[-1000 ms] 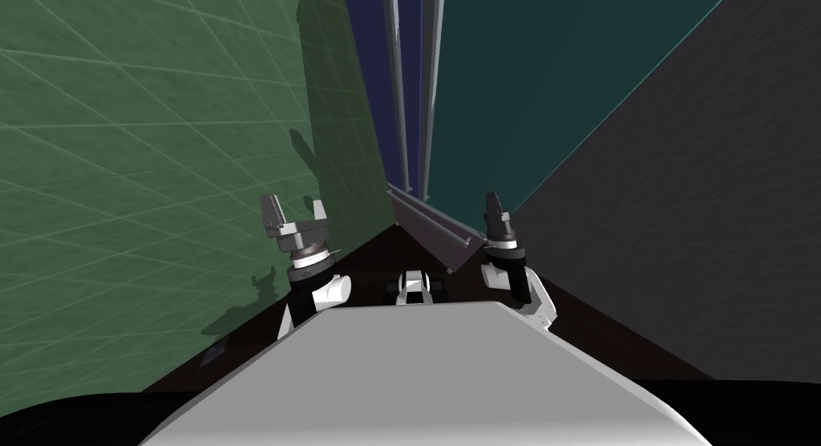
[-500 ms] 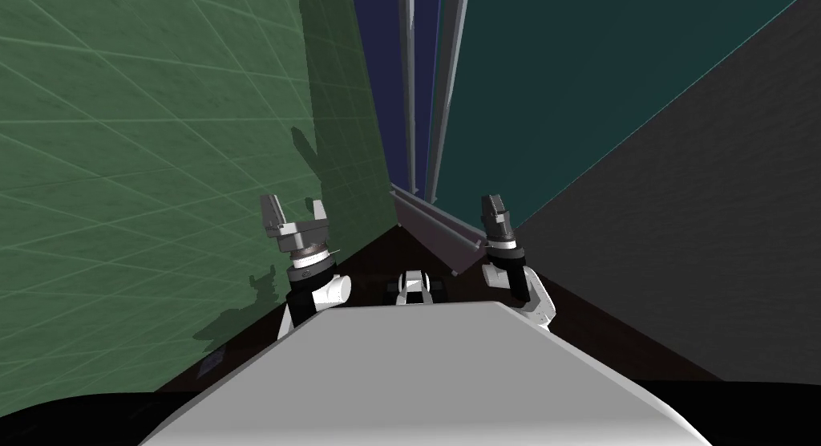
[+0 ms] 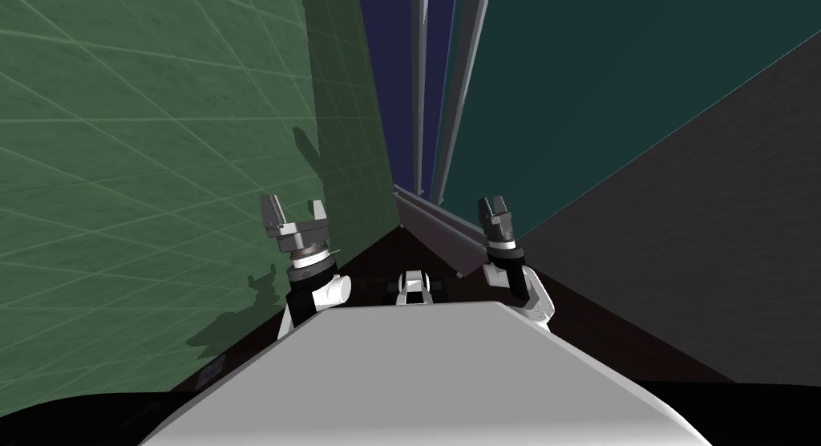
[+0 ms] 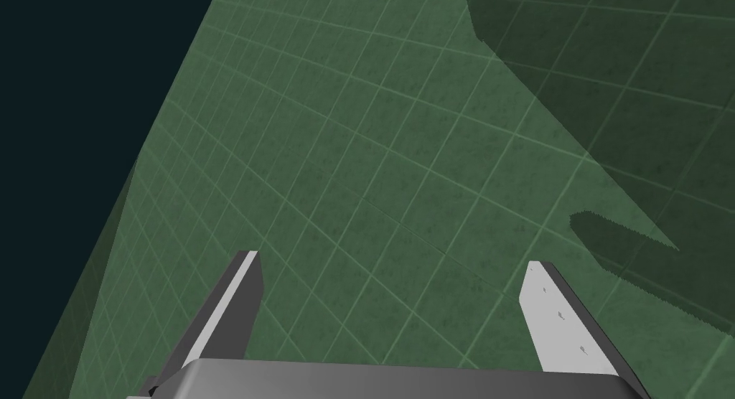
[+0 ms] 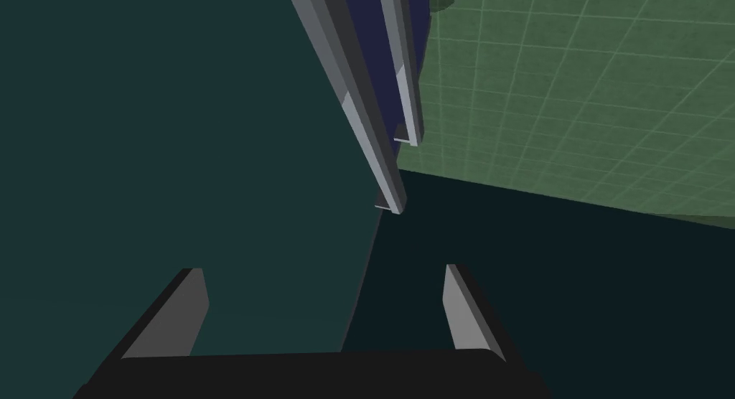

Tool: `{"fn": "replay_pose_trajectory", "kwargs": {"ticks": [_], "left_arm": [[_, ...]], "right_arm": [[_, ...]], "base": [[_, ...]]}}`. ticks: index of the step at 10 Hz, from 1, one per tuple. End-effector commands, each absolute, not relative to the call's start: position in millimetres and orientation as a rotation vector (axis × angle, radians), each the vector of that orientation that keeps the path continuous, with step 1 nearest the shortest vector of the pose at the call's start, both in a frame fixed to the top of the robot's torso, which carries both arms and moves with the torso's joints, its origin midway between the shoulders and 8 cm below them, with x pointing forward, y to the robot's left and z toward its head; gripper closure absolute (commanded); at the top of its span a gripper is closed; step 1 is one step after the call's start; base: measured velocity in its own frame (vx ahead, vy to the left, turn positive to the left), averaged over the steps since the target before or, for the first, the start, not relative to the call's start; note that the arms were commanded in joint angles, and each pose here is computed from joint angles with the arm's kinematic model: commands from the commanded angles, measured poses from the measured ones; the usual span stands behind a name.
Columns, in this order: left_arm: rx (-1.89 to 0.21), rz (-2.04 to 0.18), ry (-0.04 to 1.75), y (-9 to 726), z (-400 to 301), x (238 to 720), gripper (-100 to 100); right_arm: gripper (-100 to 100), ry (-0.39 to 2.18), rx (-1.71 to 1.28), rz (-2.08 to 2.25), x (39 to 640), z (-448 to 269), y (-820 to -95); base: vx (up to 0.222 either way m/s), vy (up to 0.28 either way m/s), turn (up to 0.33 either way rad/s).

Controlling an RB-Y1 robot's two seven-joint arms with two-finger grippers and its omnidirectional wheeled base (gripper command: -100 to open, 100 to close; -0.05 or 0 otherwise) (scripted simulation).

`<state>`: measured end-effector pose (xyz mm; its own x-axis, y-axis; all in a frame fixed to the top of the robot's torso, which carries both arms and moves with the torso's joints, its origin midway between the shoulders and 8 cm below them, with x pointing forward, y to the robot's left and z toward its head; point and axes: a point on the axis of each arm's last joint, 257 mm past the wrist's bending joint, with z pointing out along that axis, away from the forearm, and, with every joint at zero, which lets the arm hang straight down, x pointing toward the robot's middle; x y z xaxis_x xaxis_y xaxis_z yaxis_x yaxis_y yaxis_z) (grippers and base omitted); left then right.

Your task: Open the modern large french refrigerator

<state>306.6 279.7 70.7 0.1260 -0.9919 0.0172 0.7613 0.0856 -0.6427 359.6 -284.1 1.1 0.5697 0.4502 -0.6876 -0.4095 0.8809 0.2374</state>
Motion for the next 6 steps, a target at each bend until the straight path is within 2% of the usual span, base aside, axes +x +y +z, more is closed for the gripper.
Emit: {"fn": "replay_pose_trajectory", "kwargs": {"ticks": [1, 6], "left_arm": [[-0.583, -1.387, 0.49, 279.7, 70.6, 306.6, 0], [-0.583, -1.387, 0.49, 279.7, 70.6, 306.6, 0]], "right_arm": [[-100, 0.828, 0.013, 0.417, 362.2, -5.3, -288.7], [-100, 0.84, -0.055, 0.262, 366.7, -19.1, -299.0]], "base": [[0.047, 0.111, -0.031], [0.065, 0.101, -0.023]]}}
